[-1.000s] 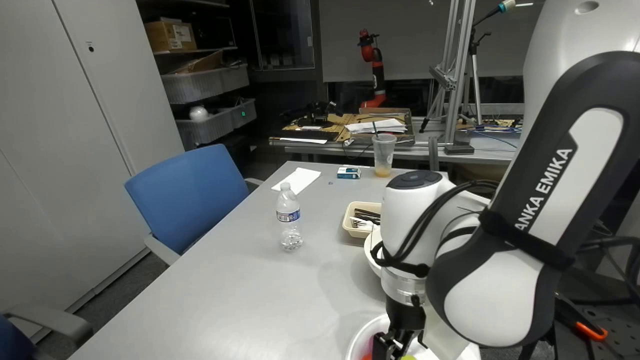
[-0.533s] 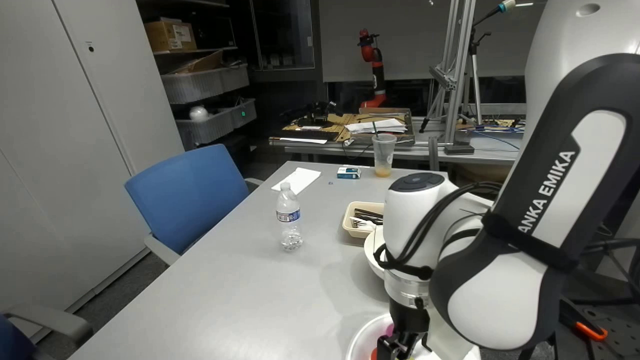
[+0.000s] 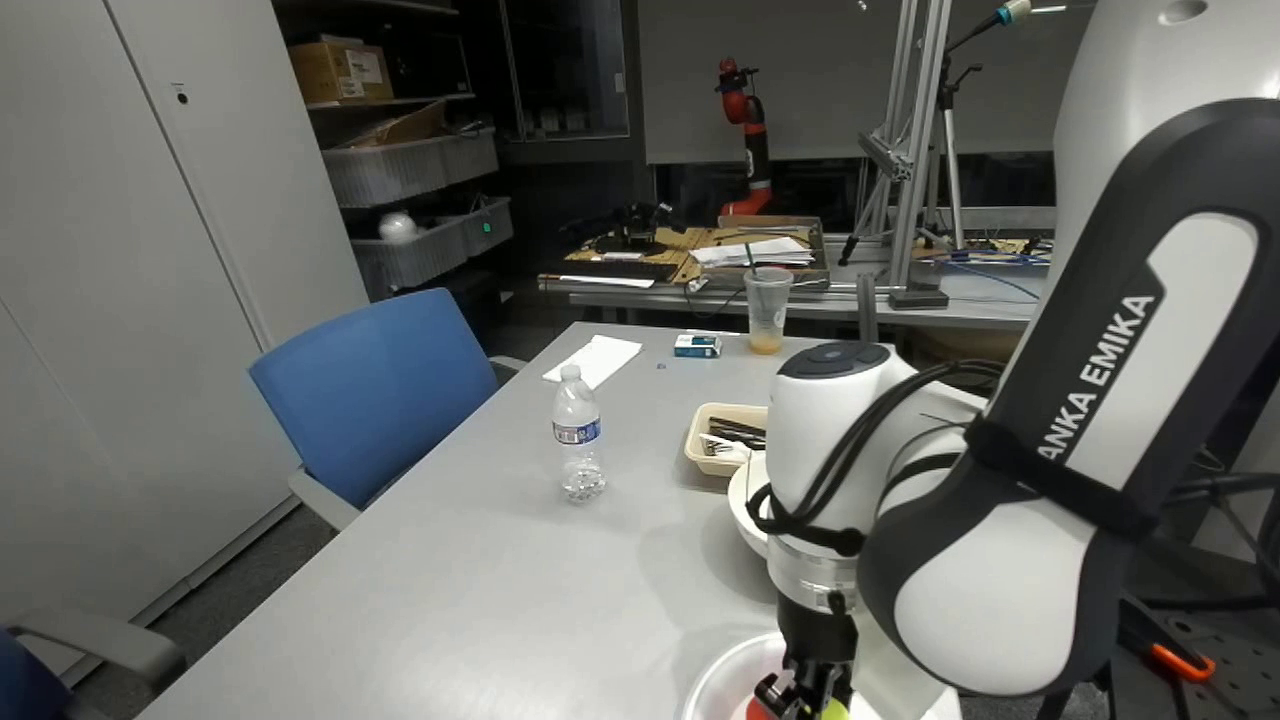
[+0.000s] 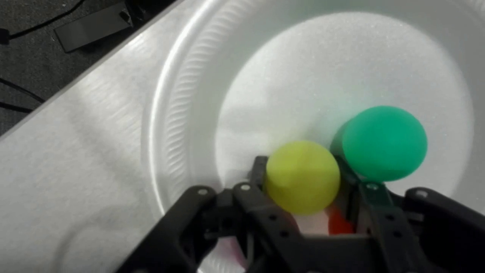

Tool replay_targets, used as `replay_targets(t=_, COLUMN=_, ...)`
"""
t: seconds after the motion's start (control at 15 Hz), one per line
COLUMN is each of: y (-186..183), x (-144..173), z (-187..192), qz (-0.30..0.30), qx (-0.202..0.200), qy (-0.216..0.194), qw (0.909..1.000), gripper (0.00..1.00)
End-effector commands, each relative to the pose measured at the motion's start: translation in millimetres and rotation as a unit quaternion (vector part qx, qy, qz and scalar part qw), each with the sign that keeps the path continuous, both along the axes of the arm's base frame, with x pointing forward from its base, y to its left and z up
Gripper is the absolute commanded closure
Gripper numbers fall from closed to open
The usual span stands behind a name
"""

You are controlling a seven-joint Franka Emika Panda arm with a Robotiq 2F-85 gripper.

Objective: Remove the balls from the white plate and place them inside the white bowl

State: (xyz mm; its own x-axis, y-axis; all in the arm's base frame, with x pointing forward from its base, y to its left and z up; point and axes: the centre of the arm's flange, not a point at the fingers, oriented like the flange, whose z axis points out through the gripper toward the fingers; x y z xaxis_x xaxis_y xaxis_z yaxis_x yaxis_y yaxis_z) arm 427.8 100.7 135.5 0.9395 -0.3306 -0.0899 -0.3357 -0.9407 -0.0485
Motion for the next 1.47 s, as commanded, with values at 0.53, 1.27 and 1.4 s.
replay_targets(t=0.53, y=-3.2, x=-14.0, z=64.1, qz=0.014, qx=-0.003, qy=0.070, qw=0.9975, gripper=0.86)
replay_targets(t=1.27, y=-27.1, x=3.1, z=117.2, qz=0.013, qx=-0.015, qy=0.046, qw=0.9987, gripper=0.61)
replay_targets(t=1.4, y=-25.4, x=1.9, z=112.8, qz=0.015, qx=-0.016, qy=0.051, qw=0.9985, gripper=0.61)
